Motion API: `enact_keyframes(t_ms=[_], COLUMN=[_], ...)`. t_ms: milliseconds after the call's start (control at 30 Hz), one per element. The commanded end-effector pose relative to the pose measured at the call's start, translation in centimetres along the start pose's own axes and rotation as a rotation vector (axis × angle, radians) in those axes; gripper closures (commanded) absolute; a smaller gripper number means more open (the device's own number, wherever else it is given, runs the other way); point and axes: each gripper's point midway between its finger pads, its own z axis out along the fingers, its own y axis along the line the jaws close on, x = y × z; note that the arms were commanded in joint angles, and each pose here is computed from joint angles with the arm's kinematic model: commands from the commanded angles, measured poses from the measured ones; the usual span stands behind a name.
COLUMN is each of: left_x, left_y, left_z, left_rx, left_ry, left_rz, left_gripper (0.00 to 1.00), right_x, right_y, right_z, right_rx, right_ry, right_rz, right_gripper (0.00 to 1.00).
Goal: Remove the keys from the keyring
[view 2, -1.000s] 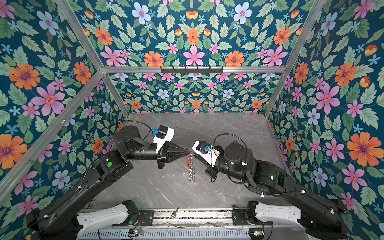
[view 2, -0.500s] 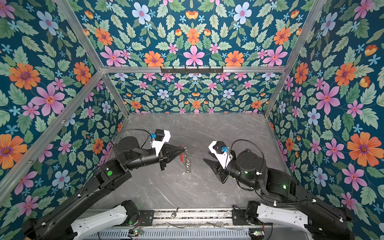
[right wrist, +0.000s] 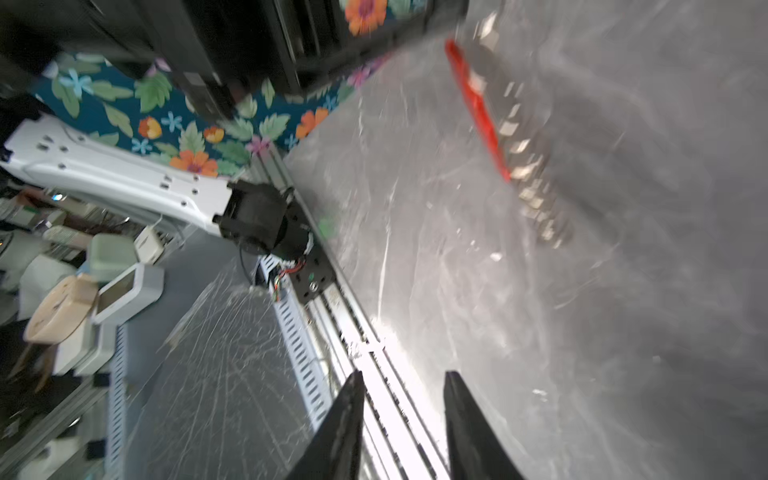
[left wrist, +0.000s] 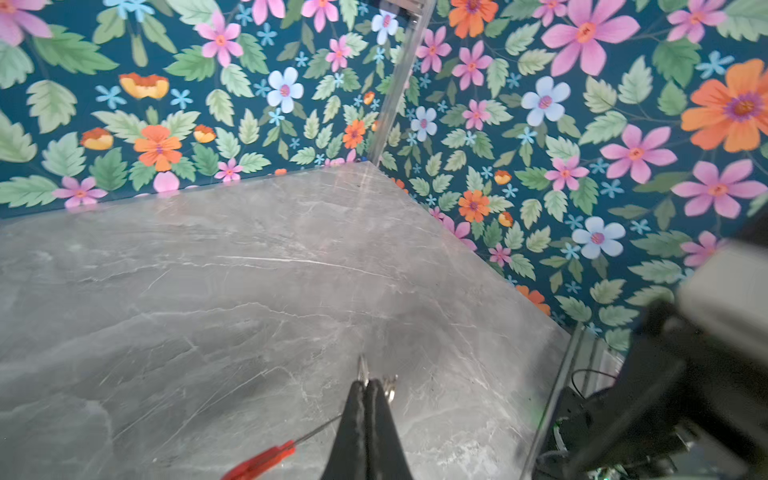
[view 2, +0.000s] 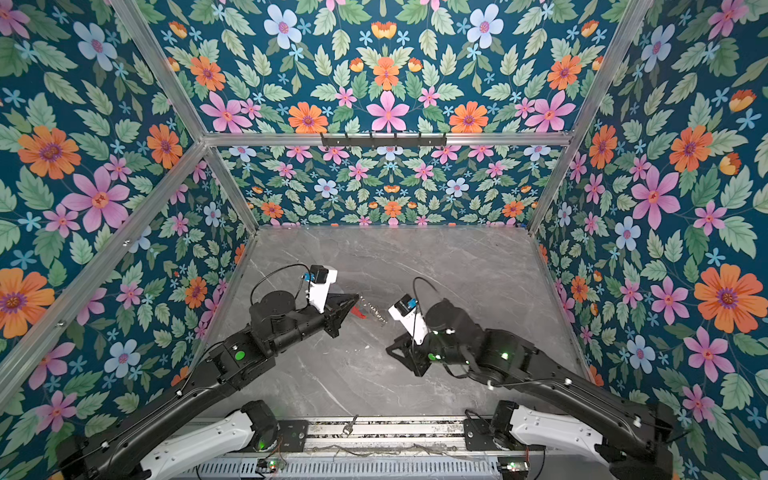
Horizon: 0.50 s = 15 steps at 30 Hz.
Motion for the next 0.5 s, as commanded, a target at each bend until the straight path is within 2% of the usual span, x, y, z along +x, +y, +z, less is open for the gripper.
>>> enact_keyframes(t_ms=[0,167,367,467], left_x=[0.1,4.2,8.7,9.6], left_y=[1.9,2.2,6.7,8.4], left_z=[-0.1,0.9,0.9,1.5], left_rx=[-0.094,-0.056,-0.277,-0.358], left_ry=[-0.042,0.025,0.092,0.107], left_rz=[-0.078,-0.164,-0.283,-0.312], left_gripper=[1.00,1.00,1.00,1.00], right_x=[0.3,1.0,2.0,2.4], right_y=[1.6,0.2,-0.4,-0.5], right_z=[1.2,2.0,3.1,3.9], right_rx=[-0.116,-0.061,-0.051,-0.063], right_ry=[0.019,0.017,0.040,0.050], right_rz=[0.056,0.059,0.079,0.092], right_gripper=[0.66,0.67,0.67,0.67])
